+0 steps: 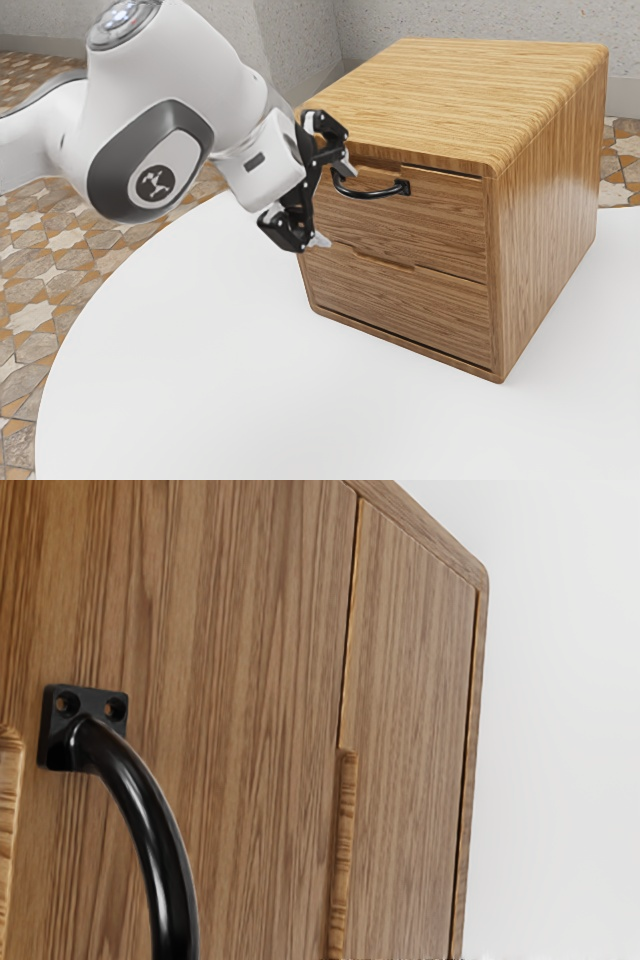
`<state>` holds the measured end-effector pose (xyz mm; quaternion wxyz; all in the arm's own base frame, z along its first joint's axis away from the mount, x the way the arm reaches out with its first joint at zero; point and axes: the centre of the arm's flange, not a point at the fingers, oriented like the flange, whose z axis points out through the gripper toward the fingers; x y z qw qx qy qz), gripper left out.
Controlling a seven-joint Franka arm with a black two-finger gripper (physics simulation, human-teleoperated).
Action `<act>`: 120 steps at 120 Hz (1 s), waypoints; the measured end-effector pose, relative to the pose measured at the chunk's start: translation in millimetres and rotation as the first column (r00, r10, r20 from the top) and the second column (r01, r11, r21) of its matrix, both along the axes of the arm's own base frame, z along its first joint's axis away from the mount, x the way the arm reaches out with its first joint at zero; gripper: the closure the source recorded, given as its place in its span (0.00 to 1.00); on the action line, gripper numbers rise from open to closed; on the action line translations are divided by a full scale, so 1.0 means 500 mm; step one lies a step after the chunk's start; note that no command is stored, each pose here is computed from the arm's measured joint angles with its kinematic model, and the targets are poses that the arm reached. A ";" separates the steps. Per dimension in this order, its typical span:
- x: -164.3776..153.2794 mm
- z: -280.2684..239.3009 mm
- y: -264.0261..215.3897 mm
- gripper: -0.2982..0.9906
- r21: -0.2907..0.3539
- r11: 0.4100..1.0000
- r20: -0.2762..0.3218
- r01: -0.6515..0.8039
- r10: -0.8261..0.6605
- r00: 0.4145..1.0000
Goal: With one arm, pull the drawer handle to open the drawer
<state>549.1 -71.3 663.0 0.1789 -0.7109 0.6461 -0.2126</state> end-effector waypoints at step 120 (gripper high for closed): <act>0.050 -0.030 -0.009 0.23 0.025 0.999 -0.020 -0.025 0.026 0.999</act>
